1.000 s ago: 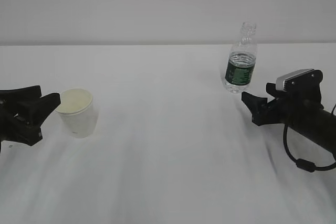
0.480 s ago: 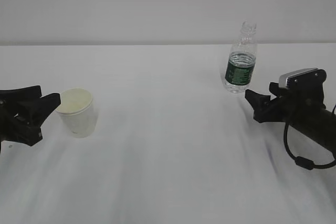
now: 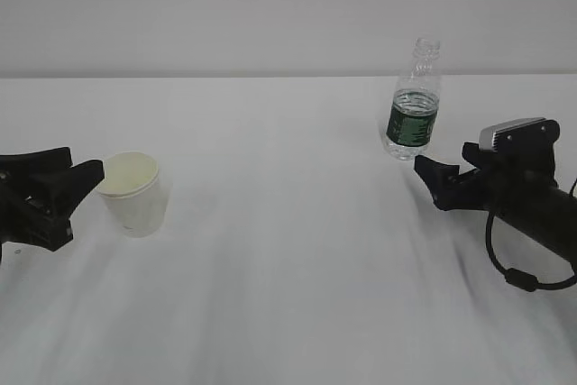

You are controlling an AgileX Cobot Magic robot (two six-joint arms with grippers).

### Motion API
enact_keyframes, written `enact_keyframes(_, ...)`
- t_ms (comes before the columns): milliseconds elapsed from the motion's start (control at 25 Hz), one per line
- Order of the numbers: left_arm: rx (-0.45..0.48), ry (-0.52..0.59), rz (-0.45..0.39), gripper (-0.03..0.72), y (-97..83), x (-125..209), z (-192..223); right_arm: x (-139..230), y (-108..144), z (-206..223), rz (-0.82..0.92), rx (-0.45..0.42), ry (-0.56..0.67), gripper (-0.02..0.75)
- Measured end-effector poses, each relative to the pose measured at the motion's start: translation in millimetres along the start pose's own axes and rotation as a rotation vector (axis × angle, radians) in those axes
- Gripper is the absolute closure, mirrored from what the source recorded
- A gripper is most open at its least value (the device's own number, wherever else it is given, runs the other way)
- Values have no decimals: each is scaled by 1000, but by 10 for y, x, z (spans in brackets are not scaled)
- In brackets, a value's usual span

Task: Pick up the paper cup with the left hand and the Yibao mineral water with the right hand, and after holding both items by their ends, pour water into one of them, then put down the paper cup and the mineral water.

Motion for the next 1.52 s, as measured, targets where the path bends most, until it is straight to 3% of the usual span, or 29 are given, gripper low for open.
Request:
enact_keyframes(360, 0, 0, 0, 347, 0, 0, 0, -159, -61, 119, -22, 4, -54, 48)
enact_keyframes(800, 0, 0, 4, 347, 0, 0, 0, -28, -135, 316, 30, 10, -56, 51)
enact_keyframes(1520, 0, 0, 13, 347, 0, 0, 0, -332, -189, 502, 17, -17, -151, 55)
Point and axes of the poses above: a point on each arm's last joint axis where the gripper is mounted, z pointing out along that axis toward the gripper, y along the wrist's bending axis when the last joint is at zero, x = y × z, the point moved 7 cm from there along z, pointing out along that axis toward the gripper, and after that the axes turned 1 degree about -z, right-handed, at the moved point
